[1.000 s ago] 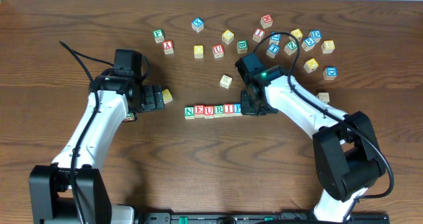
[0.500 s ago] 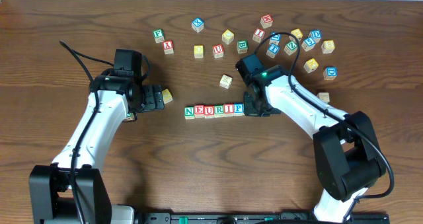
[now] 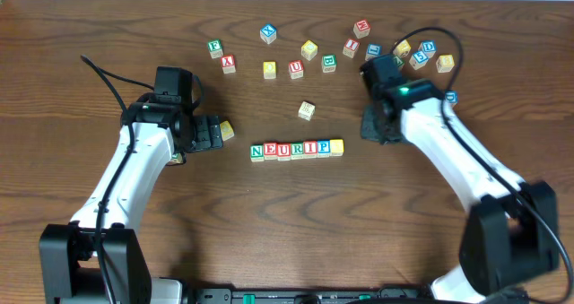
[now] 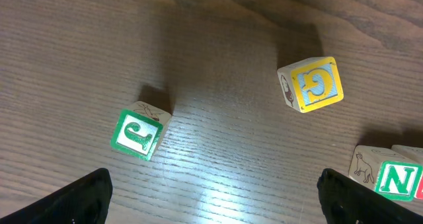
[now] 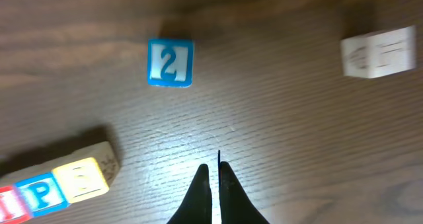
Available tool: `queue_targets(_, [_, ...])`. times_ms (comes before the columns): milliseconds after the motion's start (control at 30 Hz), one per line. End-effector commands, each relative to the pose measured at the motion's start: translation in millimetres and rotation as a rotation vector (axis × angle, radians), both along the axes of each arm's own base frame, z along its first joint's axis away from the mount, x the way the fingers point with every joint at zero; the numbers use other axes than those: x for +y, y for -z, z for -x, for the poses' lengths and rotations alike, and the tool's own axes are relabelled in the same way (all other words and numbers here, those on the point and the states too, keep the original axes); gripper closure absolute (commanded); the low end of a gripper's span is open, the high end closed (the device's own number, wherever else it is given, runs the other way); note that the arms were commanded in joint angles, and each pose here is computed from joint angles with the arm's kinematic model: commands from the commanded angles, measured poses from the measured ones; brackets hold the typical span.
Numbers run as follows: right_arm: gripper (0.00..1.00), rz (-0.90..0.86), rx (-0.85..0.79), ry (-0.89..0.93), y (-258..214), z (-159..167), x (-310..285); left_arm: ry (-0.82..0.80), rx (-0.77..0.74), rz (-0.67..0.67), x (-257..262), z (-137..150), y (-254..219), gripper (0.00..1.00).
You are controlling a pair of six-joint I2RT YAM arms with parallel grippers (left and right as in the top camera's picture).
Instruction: Spell out NEURIPS
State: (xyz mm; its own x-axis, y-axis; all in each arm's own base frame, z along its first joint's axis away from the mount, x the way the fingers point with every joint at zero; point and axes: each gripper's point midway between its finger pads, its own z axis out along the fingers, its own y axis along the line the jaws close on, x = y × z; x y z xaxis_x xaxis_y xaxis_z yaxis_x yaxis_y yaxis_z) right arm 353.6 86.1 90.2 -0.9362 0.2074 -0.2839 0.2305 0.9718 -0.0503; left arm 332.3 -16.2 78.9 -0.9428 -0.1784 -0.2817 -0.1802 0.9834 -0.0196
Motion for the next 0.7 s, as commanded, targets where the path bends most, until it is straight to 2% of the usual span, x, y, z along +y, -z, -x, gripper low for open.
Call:
queue_targets(0, [0.98,-0.009,-0.072,0.032,-24,-3,-8,-0.004,-0.026,0.005,0,-5,-9,0.02])
queue_targets(167, [0.99,-0.011,-0.08,0.031,-32,1,-10,-0.004,-0.026,0.005,0,-5,-9,0.02])
queue_targets(300, [0.99,-0.011,-0.079,0.031,-32,1,-10,-0.004,-0.104,0.011,-1,-23,-16,0.02])
queue_targets(433, [0.99,-0.01,-0.075,0.031,-32,2,-10,-0.004,-0.131,0.013,-2,-29,-18,0.02])
queue_targets(667, [0.99,-0.007,-0.068,0.031,-31,4,-11,-0.003,-0.134,0.014,-2,-30,-18,0.02])
